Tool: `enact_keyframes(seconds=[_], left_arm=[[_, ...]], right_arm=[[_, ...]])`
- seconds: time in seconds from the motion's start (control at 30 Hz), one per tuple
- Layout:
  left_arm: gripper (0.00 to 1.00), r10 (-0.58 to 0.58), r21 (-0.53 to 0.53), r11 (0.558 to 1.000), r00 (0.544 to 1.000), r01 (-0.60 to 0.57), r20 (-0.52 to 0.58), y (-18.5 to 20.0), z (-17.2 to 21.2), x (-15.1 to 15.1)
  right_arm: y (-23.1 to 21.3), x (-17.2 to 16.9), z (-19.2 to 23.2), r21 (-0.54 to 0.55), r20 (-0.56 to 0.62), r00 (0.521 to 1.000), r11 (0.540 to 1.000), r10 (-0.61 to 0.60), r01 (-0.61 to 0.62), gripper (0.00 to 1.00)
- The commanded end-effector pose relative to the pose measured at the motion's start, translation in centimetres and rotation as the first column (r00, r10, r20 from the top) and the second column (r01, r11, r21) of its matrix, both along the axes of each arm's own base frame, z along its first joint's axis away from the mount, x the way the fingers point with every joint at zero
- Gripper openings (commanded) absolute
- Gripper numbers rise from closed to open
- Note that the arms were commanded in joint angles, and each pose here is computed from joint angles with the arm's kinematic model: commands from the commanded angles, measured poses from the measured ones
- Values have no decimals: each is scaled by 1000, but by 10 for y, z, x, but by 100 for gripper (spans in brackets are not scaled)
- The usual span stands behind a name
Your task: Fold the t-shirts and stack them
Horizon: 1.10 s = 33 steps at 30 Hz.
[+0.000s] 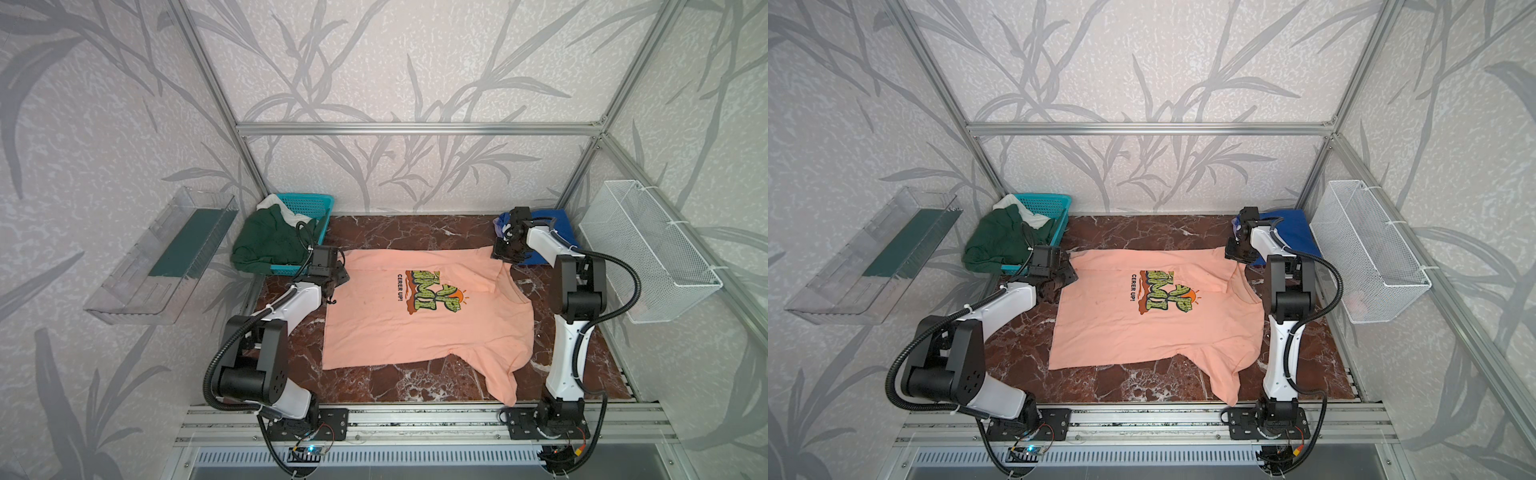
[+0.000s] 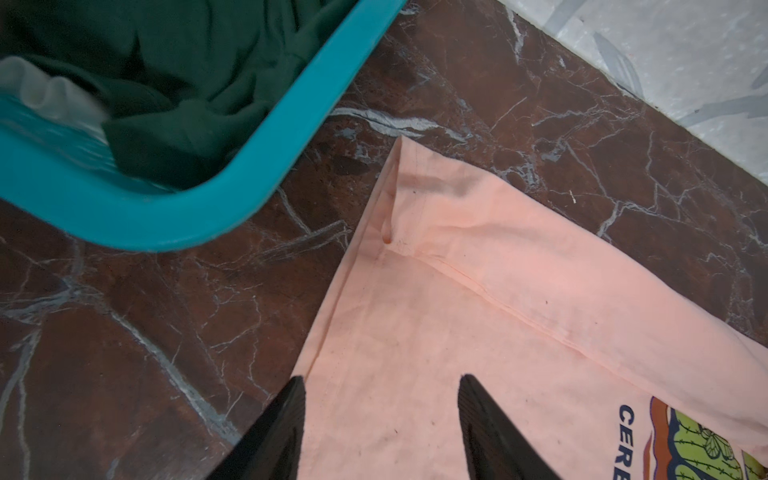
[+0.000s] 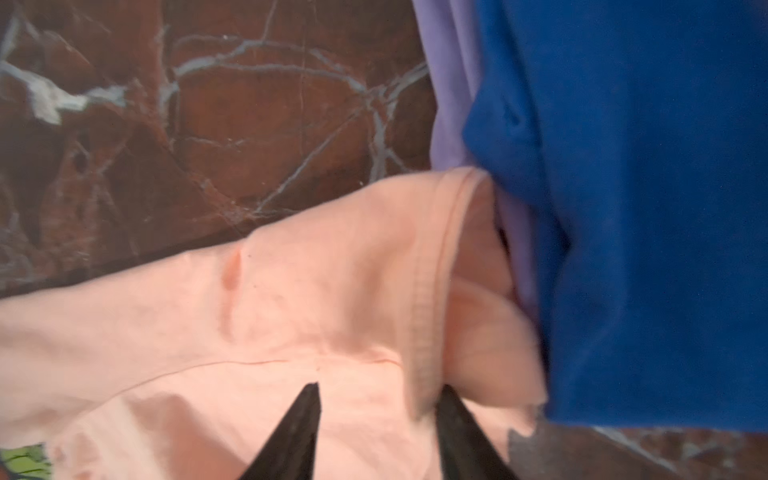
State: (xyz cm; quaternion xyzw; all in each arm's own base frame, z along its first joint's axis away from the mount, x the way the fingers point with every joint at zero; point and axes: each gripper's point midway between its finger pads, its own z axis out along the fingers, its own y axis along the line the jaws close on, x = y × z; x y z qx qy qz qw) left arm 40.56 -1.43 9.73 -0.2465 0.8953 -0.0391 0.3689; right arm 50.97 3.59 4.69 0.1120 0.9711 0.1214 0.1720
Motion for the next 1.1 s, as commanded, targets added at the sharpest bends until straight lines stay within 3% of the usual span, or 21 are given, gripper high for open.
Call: enact_keyframes(seconds=[0.0, 0.27, 0.57, 1.07], left_arm=[[60, 12, 27, 1000, 1000, -12, -4, 5, -3, 8], [58, -1, 36, 999, 997, 4, -74, 2, -28, 37], [48, 60, 59, 997, 993, -54, -106, 21, -41, 57], [44, 75, 91, 994, 977, -57, -199, 26, -71, 61]], right_arm=[[25, -3, 40, 139, 91, 995, 989, 45, -58, 63], [26, -36, 63, 158, 108, 994, 986, 27, -44, 79], [6, -75, 63, 189, 92, 995, 982, -31, 14, 79], [10, -83, 71, 223, 92, 995, 975, -26, 5, 79]])
